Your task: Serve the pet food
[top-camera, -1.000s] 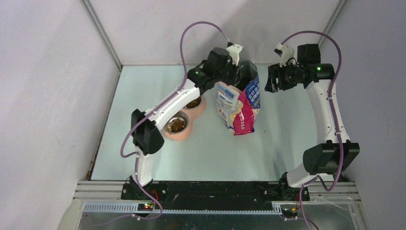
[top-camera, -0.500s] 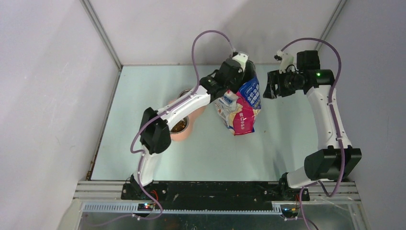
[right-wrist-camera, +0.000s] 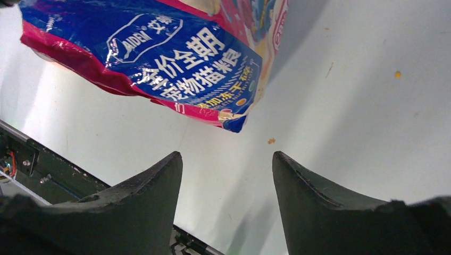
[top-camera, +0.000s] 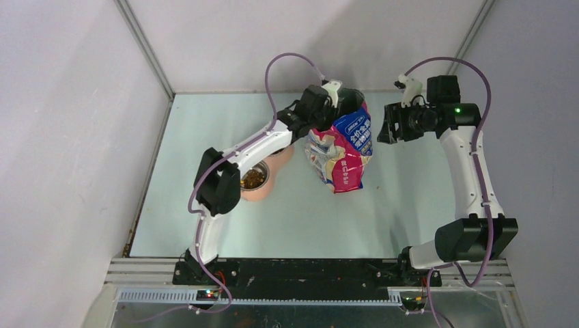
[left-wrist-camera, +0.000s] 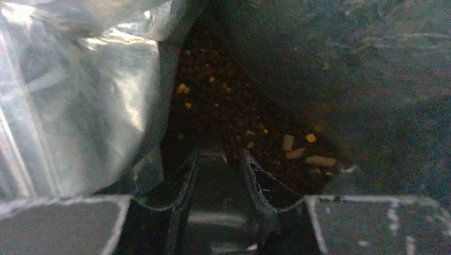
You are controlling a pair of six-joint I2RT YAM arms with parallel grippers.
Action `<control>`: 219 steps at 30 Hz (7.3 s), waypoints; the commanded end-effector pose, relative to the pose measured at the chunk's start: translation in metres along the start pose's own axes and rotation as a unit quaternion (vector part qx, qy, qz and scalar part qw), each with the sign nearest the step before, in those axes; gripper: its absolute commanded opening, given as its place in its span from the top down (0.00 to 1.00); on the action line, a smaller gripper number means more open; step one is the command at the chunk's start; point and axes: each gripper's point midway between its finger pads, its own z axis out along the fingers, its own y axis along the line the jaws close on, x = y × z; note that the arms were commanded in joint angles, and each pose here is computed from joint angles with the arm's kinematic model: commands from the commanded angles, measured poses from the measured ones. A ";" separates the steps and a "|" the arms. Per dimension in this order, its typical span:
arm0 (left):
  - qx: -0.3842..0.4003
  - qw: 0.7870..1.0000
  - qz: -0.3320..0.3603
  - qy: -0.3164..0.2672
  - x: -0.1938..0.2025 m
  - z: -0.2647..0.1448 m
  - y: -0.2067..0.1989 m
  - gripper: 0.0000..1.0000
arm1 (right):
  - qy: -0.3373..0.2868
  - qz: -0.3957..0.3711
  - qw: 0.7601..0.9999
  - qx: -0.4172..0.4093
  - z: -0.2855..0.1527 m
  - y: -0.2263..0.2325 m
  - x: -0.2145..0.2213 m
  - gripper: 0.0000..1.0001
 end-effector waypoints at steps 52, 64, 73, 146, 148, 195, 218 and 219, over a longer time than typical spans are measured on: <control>0.293 0.861 -0.403 -0.101 -0.141 -0.149 0.051 1.00 | 0.017 -0.023 0.995 0.097 -0.009 -0.049 -0.001 0.35; 0.290 0.811 -0.502 -0.079 -0.126 -0.132 0.086 1.00 | 0.032 -0.032 0.992 0.121 -0.012 -0.059 -0.002 0.35; 0.291 0.795 -0.530 -0.047 -0.106 -0.100 0.087 1.00 | 0.039 -0.033 0.990 0.131 -0.011 -0.061 0.002 0.35; 0.177 0.792 -0.558 -0.172 0.003 -0.326 0.221 1.00 | 0.031 -0.149 0.987 0.052 0.007 -0.003 -0.012 0.34; 0.161 0.786 -0.568 -0.180 0.019 -0.330 0.229 1.00 | 0.027 -0.152 0.987 0.049 0.007 -0.001 -0.015 0.34; -0.158 0.812 -0.540 -0.156 0.164 -0.342 0.301 1.00 | 0.011 -0.198 0.980 0.034 -0.010 0.015 -0.012 0.34; -0.149 0.901 -0.398 -0.086 0.127 -0.303 0.273 1.00 | 0.023 -0.219 0.975 0.040 -0.007 0.017 -0.006 0.34; -0.145 0.903 -0.395 -0.084 0.127 -0.301 0.270 1.00 | 0.023 -0.219 0.975 0.040 -0.007 0.017 -0.005 0.34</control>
